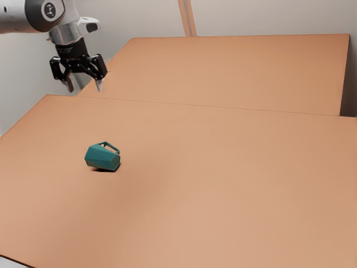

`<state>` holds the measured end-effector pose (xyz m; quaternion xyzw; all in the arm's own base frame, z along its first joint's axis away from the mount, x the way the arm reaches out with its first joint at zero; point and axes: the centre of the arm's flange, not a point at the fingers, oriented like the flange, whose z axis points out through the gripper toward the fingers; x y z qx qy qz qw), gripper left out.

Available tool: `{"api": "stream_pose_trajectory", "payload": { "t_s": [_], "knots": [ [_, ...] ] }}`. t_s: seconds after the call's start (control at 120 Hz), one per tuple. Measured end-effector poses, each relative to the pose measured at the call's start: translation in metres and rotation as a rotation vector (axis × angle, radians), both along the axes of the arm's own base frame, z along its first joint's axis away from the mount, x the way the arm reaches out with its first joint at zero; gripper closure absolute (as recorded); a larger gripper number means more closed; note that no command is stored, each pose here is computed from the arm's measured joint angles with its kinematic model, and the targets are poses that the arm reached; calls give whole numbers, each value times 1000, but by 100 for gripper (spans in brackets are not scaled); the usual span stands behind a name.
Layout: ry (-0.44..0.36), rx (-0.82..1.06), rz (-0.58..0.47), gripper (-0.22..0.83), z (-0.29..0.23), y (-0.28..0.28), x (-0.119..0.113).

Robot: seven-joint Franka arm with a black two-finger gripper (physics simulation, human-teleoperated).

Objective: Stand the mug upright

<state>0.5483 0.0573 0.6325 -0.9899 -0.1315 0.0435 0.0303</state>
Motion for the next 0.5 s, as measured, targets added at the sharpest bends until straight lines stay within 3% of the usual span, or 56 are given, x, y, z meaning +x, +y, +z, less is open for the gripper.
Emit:
{"api": "stream_pose_trajectory", "payload": {
  "t_s": [0.308, 0.5],
  "knots": [
    [16, -75, 49, 2, -25, 96, -2],
    [-41, -128, 38, 2, -51, 155, -1]
  ]
}}
